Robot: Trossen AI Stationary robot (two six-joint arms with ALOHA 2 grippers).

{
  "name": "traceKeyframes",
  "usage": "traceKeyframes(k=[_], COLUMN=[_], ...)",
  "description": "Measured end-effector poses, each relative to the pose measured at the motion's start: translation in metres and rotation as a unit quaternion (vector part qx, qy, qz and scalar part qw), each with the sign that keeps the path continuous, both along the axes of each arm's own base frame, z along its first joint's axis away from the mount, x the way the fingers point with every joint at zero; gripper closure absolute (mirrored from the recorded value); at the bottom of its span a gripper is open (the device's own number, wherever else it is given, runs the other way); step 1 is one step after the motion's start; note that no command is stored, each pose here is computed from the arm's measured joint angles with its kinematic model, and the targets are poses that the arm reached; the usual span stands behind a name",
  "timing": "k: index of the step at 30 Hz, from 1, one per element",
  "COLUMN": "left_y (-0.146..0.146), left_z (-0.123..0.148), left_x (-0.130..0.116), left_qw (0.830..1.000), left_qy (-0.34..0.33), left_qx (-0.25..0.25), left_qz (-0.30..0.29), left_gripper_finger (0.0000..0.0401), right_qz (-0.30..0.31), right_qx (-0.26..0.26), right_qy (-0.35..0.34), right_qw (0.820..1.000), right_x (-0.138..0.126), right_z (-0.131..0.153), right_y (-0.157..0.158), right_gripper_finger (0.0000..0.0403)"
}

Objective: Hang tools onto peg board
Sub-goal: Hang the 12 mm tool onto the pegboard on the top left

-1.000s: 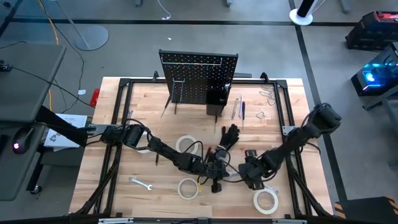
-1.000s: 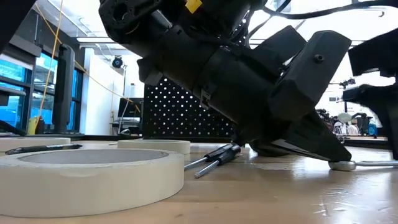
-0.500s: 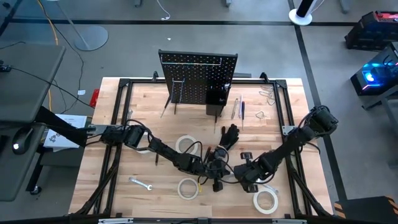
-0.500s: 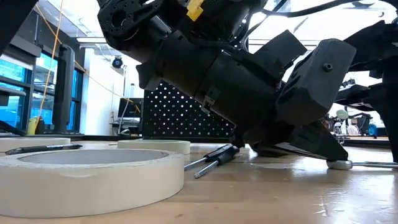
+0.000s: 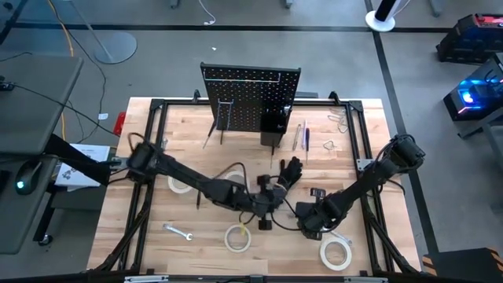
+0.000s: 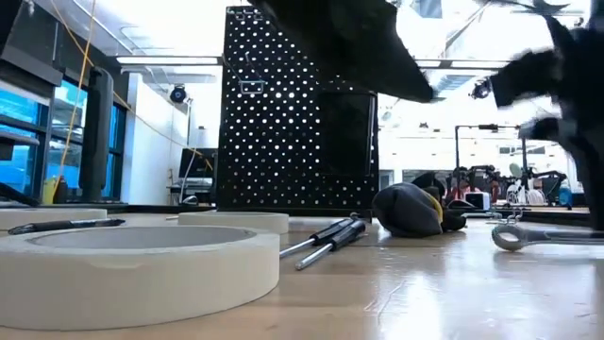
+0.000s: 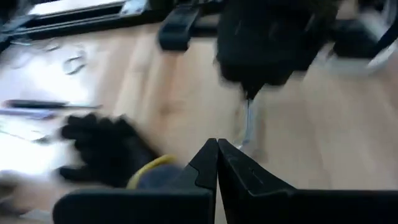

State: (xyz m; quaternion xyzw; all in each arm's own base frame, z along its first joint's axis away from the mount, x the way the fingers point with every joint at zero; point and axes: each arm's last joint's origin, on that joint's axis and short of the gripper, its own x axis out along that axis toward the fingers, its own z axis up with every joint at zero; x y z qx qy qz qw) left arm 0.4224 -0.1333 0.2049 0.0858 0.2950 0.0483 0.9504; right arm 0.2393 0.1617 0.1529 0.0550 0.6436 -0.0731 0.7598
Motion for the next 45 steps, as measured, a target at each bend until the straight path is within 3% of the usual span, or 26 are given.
traceKeyframes(k=[6,11,14,18,21,24,28,30,32,38,45], left_y=[0.013,0.014,0.011,0.004,0.001,0.009,0.021,0.024,0.025,0.019,0.022], left_z=[0.059,0.079,0.071,0.031,0.013,-0.01,-0.024,-0.035,-0.047,-0.062,-0.088], left_x=[-0.039,-0.068,-0.081,-0.087,-0.082,-0.07,-0.038,-0.02,-0.001,0.041,0.053], left_qw=[0.999,0.999,0.997,0.991,0.977,0.964,0.955,0.959,0.964,0.967,0.971], left_qy=[0.031,0.039,0.015,-0.021,-0.091,-0.116,-0.115,-0.088,-0.056,-0.011,0.025], left_qx=[0.025,0.002,-0.043,-0.113,-0.186,-0.231,-0.266,-0.267,-0.261,-0.251,-0.236], left_qz=[0.017,0.035,0.057,0.064,0.055,0.069,0.055,0.031,0.007,-0.038,-0.014], left_gripper_finger=[0.0401,0.0401,0.0401,0.0401,0.0401,0.0401,0.0401,0.0401,0.0401,0.0401,0.0401], right_qz=[-0.027,-0.029,-0.057,-0.108,-0.145,-0.217,-0.349,-0.404,-0.434,-0.46,-0.451], right_qx=[0.008,0.017,0.026,0.054,0.091,0.122,0.163,0.188,0.201,0.221,0.231], right_qy=[-0.051,-0.086,-0.081,-0.084,-0.079,-0.069,-0.1,-0.122,-0.123,-0.125,-0.15], right_qw=[0.998,0.996,0.995,0.989,0.982,0.966,0.917,0.887,0.87,0.851,0.849], right_x=[0.015,0.021,0.018,0.007,-0.011,-0.038,-0.069,-0.077,-0.082,-0.084,-0.079], right_z=[0.029,0.05,0.055,0.06,0.063,0.063,0.048,0.041,0.03,0.014,0.027], right_y=[0.009,0.013,0.012,0.013,0.017,0.018,0.015,0.012,0.009,0.005,0.01], right_gripper_finger=[0.0398,0.0399,0.0401,0.0401,0.0402,0.0402,0.0402,0.0402,0.0402,0.0403,0.0403])
